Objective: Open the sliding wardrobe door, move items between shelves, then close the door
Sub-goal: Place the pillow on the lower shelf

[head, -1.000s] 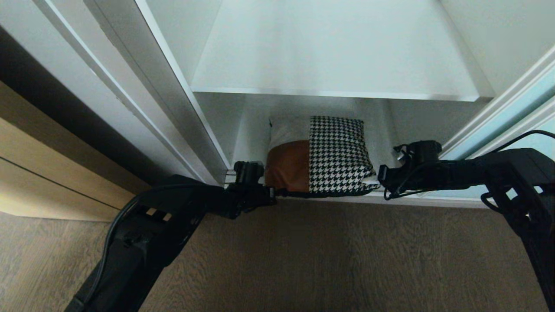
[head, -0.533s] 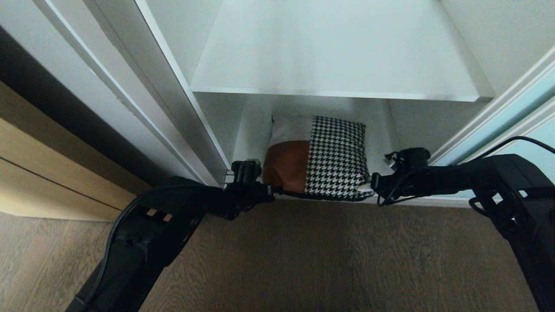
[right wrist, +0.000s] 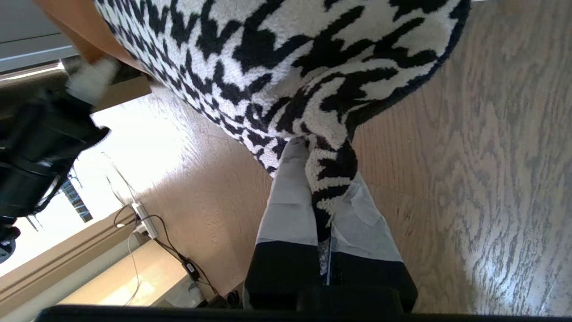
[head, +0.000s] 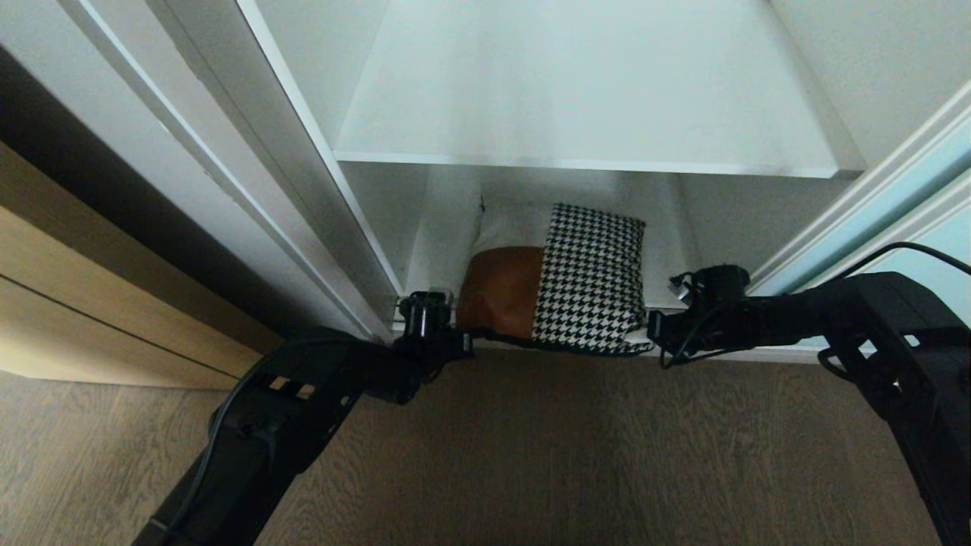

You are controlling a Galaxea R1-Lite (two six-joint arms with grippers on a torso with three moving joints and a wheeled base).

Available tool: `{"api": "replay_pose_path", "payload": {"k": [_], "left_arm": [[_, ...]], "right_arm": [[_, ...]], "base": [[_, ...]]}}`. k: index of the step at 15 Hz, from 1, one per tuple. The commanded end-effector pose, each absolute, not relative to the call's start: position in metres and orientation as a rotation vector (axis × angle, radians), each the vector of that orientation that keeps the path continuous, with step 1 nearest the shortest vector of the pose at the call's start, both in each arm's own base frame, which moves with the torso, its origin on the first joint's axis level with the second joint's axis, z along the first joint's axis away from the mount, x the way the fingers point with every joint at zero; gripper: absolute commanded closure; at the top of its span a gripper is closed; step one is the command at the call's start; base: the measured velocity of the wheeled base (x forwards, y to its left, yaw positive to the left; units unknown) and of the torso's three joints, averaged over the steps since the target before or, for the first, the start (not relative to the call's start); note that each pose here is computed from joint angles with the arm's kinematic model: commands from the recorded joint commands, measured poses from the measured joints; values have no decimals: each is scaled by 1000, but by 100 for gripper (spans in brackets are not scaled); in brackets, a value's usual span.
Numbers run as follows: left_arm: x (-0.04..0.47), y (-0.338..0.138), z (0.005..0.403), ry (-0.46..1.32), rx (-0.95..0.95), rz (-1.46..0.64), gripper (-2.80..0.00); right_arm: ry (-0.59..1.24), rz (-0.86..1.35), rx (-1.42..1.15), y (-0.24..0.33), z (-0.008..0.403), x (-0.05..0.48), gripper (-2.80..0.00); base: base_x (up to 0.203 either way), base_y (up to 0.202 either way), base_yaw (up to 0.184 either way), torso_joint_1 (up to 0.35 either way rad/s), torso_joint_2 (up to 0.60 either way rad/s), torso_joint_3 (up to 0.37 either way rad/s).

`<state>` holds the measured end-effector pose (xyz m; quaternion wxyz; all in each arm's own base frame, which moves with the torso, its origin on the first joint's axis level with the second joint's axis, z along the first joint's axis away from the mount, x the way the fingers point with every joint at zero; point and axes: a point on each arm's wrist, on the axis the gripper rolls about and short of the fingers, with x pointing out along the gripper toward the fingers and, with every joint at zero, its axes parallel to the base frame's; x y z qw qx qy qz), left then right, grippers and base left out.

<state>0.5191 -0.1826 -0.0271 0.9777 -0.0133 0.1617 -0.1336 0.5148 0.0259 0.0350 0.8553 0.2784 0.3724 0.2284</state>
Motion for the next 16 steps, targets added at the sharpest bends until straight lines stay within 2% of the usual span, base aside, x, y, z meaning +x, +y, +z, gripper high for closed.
{"api": "replay_pose_path", "payload": {"k": [1, 5, 8, 16], "left_arm": [[516, -180, -26, 431, -8, -259, 0], [512, -169, -19, 555, -22, -224, 0], [496, -165, -30, 695, 34, -225, 0], [511, -170, -23, 574, 6, -244, 0]], "right_arm": [[789, 483, 590, 27, 34, 514, 0], [780, 485, 586, 27, 34, 515, 0], [775, 488, 583, 29, 33, 516, 0], [777, 489, 587, 28, 34, 515, 0]], "base": [[0, 0, 0, 0, 0, 0], [0, 0, 0, 0, 0, 0], [0, 0, 0, 0, 0, 0], [0, 0, 0, 0, 0, 0]]}}
